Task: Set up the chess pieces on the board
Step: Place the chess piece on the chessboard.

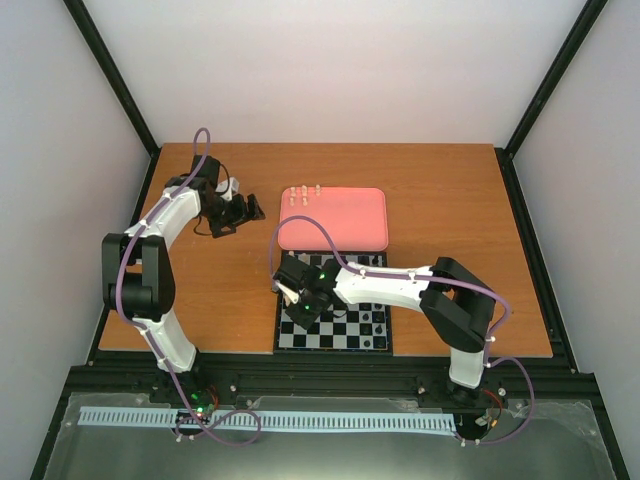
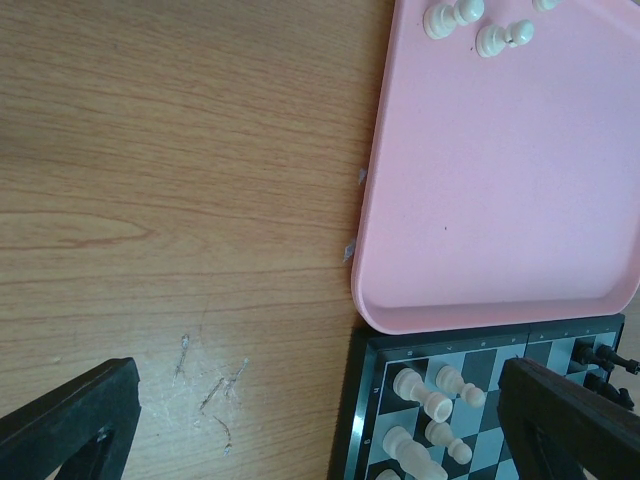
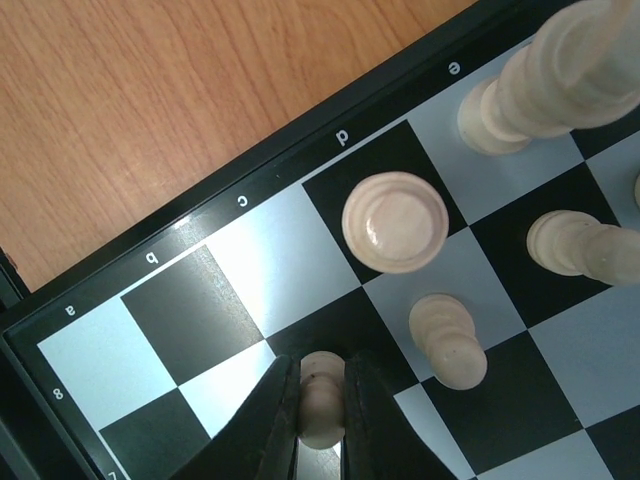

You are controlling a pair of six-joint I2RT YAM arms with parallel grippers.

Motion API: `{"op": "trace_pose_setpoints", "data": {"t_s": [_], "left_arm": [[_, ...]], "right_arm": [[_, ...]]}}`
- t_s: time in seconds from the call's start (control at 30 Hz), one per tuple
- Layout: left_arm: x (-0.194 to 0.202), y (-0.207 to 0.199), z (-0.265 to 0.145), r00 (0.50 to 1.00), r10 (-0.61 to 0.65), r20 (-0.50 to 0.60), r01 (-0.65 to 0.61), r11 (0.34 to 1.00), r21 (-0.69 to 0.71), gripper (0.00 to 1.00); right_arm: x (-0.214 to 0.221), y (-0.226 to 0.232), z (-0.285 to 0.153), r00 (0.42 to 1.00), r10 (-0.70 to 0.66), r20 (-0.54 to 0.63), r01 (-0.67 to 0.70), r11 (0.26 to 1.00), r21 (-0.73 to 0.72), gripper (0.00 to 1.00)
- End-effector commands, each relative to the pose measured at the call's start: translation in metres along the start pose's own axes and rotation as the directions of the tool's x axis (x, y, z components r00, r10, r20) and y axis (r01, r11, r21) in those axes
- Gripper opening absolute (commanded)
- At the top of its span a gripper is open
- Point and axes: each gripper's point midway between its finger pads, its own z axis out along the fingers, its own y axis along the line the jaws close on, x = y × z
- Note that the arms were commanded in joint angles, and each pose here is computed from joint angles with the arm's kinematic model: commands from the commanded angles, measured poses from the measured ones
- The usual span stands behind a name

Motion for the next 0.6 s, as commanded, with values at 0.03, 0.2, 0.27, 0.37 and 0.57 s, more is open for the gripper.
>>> {"op": "trace_pose_setpoints", "data": {"t_s": [0.03,0.2,0.27,0.37,0.57], "left_arm": [[-0.009,-0.006,-0.011,0.999,0.008,0.043,-0.008,1.000,0.018,1.00],[-0.009,-0.007,-0.012,0.999,0.009,0.043,-0.010,1.000,0.020,1.00],[-0.009,-0.007,-0.012,0.999,0.010,0.044,-0.011,1.000,0.019,1.00],[-0.010,-0.007,-0.013,0.999,0.011,0.044,-0.012,1.000,0.019,1.00],[-0.008,-0.007,-0.014,0.999,0.015,0.044,-0.016,1.000,0.016,1.00]], "right_arm": [[-0.005,0.005,0.002,1.000,-0.019,0.009,0.019,1.000,-0.008,0.13],[-0.005,0.003,0.000,1.000,-0.014,0.015,0.014,1.000,0.004,0.25],[-0.006,0.003,-0.003,1.000,-0.014,0.020,0.014,1.000,0.006,0.30],[-0.008,0.002,-0.007,0.999,-0.017,0.029,0.017,1.000,0.014,0.33],[-0.016,-0.006,-0.044,0.998,-0.004,0.065,0.000,0.998,0.066,0.40]]}}
